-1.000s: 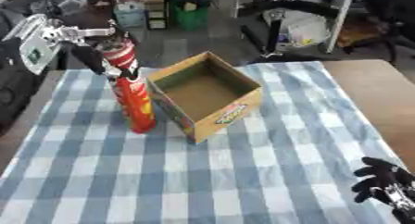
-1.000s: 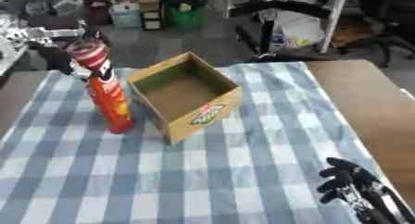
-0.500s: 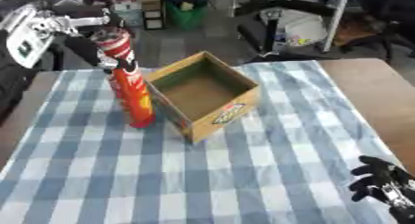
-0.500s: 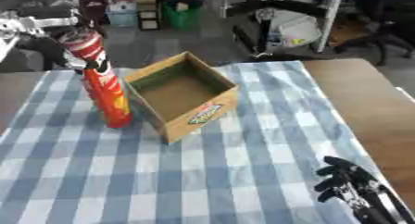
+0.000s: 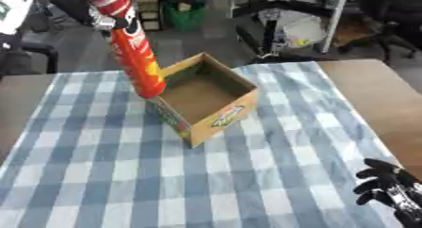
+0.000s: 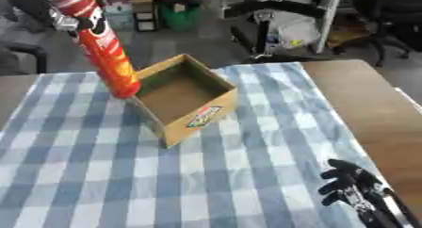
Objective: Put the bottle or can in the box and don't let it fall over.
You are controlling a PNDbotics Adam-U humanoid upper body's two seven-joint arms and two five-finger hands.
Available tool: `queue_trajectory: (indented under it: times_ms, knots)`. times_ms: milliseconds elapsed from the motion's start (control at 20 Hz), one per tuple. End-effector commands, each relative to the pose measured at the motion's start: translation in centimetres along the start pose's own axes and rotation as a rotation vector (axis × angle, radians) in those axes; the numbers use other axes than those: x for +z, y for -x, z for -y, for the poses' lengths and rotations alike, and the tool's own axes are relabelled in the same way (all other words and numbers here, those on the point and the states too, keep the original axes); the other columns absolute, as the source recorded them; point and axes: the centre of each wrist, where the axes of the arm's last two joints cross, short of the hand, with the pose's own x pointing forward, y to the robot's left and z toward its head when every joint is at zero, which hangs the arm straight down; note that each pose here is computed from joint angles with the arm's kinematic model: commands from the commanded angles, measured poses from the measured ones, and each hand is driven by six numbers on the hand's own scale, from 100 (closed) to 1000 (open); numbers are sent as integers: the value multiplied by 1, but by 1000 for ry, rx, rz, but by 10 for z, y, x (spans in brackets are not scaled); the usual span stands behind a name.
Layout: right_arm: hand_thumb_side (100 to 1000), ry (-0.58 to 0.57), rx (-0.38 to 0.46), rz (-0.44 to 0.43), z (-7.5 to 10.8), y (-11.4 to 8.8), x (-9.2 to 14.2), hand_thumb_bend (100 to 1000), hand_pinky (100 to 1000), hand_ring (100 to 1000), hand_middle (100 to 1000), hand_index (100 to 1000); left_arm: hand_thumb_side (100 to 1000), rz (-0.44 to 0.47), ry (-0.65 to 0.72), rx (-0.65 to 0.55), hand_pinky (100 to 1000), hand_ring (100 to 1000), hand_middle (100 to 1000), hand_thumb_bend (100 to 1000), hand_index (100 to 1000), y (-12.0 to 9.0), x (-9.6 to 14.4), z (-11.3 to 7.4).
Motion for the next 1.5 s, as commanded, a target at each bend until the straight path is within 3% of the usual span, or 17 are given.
queue_trajectory:
  times_ms: [50, 750, 850, 900, 950, 1000, 1050, 1100, 1150, 1250, 1350, 1500]
  knots:
    - [606, -26, 12, 27, 3, -8, -5, 100, 501, 580, 645, 827, 174, 183, 170, -183, 100, 371, 455, 100, 686, -10, -5, -14]
    - [607, -88, -10, 81, -4, -18, -22, 100, 502, 581, 645, 827, 149, 263, 235, -220, 107, 412, 486, 100, 718, -20, -45, 38]
    - [608, -89, -10, 82, -4, -18, -22, 100, 502, 581, 646, 827, 192, 275, 271, -237, 248, 499, 573, 100, 778, -20, -47, 46]
    - [608, -89, -10, 83, -4, -18, -22, 100, 502, 581, 646, 827, 297, 285, 288, -247, 362, 573, 648, 199, 821, -21, -48, 48]
    - [608, -88, -10, 82, -4, -18, -22, 100, 502, 581, 646, 827, 403, 299, 299, -262, 517, 666, 723, 368, 859, -22, -49, 49]
    - [608, -87, -9, 81, -4, -17, -22, 100, 502, 581, 646, 827, 432, 314, 303, -278, 558, 691, 739, 409, 867, -23, -48, 48]
    - [608, -86, -9, 79, -4, -17, -22, 100, 502, 581, 646, 827, 561, 328, 297, -291, 743, 810, 807, 586, 899, -24, -48, 46]
    - [608, -86, -8, 78, -4, -17, -21, 100, 502, 581, 646, 827, 573, 339, 286, -303, 759, 822, 815, 603, 902, -25, -47, 43]
    - [608, -86, -7, 77, -4, -17, -21, 100, 502, 581, 646, 827, 627, 348, 277, -313, 875, 897, 866, 717, 921, -26, -45, 40]
    - [607, -84, -5, 76, -3, -17, -20, 100, 502, 581, 645, 827, 648, 364, 268, -329, 948, 946, 906, 799, 937, -26, -43, 35]
    - [607, -79, -2, 73, -2, -17, -19, 100, 502, 580, 645, 827, 671, 374, 256, -338, 963, 959, 925, 828, 943, -26, -39, 30]
    - [607, -73, 3, 69, -1, -16, -18, 100, 502, 580, 645, 827, 676, 387, 187, -325, 940, 938, 906, 783, 934, -25, -27, 20]
